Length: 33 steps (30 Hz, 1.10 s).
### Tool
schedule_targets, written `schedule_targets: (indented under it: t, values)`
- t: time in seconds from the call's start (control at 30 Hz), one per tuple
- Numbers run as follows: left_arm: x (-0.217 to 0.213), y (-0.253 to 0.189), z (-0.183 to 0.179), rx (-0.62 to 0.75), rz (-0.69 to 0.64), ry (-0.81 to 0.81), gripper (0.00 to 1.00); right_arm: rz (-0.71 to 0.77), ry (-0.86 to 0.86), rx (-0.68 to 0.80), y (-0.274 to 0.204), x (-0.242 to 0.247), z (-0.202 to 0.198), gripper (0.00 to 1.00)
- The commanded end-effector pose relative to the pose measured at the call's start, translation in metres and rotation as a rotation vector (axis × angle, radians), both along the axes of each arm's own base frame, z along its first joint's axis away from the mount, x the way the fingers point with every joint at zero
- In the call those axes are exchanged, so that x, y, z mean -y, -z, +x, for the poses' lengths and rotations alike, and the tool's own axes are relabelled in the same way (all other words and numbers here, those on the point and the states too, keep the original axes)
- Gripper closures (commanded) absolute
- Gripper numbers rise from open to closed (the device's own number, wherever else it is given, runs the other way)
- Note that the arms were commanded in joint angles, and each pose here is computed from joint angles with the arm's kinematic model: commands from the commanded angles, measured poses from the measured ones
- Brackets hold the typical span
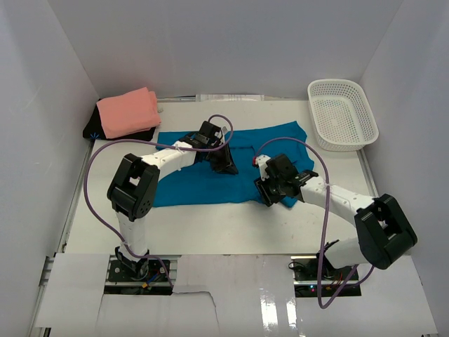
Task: Fold and stack the t-shirts
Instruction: Grap the side of the flattened tshirt closest away from the robot with both arms
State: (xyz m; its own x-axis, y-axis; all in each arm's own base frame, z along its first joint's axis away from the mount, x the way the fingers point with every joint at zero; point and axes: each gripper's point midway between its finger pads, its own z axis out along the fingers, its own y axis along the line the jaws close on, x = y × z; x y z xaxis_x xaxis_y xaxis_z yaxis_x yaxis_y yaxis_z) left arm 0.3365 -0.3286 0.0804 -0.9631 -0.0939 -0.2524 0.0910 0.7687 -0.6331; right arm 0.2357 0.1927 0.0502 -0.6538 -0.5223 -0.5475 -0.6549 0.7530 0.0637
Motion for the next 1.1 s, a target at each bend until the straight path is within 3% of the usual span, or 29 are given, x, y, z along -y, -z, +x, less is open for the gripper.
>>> schedule_targets:
  t: [0.0, 0.23, 0.4, 0.77, 0.93, 1.03, 1.07]
  values:
    - [0.003, -0.026, 0.009, 0.064, -0.027, 0.005, 0.73, 0.017, -0.022, 0.01, -0.008, -0.008, 0.005, 0.54]
    - [0.003, -0.026, 0.009, 0.062, -0.027, 0.003, 0.73, -0.006, -0.032, -0.035, 0.009, -0.006, -0.001, 0.55]
    - [0.001, -0.025, 0.01, 0.06, -0.025, 0.002, 0.73, -0.015, -0.039, -0.061, 0.017, -0.008, -0.002, 0.7]
    - [-0.003, -0.03, 0.013, 0.068, -0.029, -0.002, 0.73, -0.032, -0.04, -0.047, 0.019, -0.007, 0.003, 0.6]
    - [-0.003, -0.033, 0.014, 0.074, -0.03, -0.002, 0.73, -0.058, -0.022, -0.042, 0.022, -0.003, 0.007, 0.59]
    - [-0.003, -0.034, 0.015, 0.076, -0.03, -0.004, 0.73, -0.091, -0.011, -0.06, 0.03, 0.0, 0.008, 0.69]
    - [-0.003, -0.033, 0.014, 0.073, -0.029, -0.003, 0.73, -0.103, -0.001, -0.067, 0.033, 0.002, 0.008, 0.77]
